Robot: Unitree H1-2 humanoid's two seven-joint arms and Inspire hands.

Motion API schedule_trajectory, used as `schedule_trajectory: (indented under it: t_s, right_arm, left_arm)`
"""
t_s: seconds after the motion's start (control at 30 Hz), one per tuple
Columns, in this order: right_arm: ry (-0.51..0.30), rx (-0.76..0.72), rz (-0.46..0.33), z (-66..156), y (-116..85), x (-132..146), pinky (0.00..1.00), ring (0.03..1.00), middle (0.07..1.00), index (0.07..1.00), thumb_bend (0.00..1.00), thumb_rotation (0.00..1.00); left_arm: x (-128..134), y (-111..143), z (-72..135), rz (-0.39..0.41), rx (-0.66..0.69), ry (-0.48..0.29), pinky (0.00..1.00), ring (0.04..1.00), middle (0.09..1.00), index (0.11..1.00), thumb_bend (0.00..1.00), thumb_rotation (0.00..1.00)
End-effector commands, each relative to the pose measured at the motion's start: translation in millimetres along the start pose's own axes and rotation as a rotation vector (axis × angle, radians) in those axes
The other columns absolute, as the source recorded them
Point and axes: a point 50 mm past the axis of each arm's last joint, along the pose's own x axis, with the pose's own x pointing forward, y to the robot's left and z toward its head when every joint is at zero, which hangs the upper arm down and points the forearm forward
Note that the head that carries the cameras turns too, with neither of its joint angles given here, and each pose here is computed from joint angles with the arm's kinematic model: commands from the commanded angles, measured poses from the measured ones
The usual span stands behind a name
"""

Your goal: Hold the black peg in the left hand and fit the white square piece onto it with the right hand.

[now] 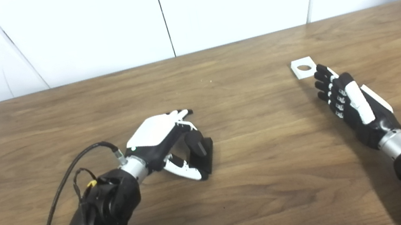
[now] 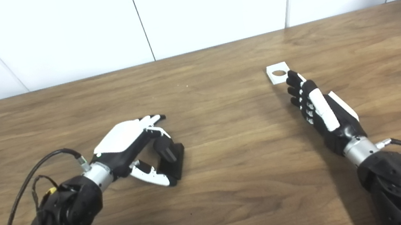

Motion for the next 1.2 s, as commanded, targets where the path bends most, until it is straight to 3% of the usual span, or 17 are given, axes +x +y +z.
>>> schedule_trajectory:
  t_s: [0.0, 0.47, 0.93, 1.17]
  right_arm:
    - [-0.027, -0.005, 0.018, 11.4, 1.3, 3.6, 1.0, 1.0, 1.0, 1.0, 0.65, 1.0]
    - [-0.04, 0.011, 0.025, 17.4, 2.3, 3.3, 1.0, 1.0, 1.0, 1.0, 0.63, 1.0]
    - [-0.06, -0.021, 0.024, 30.0, 3.1, 7.1, 1.0, 1.0, 1.0, 1.0, 0.67, 1.0]
    - [-0.063, -0.069, 0.014, 44.1, 1.5, 10.7, 1.0, 1.0, 1.0, 1.0, 0.7, 0.94]
  left_arm:
    - [-2.6, 14.0, 7.7, 0.04, 0.082, -0.052, 1.0, 1.0, 0.983, 0.625, 0.89, 0.36]
    - [-4.6, 11.2, 20.3, -0.039, 0.268, -0.077, 1.0, 1.0, 0.976, 0.639, 0.9, 0.36]
    - [-3.8, 6.1, 19.7, -0.049, 0.265, -0.09, 1.0, 1.0, 0.975, 0.634, 0.9, 0.36]
    - [-1.4, 3.0, 17.1, -0.05, 0.15, -0.074, 1.0, 1.0, 0.973, 0.631, 0.89, 0.33]
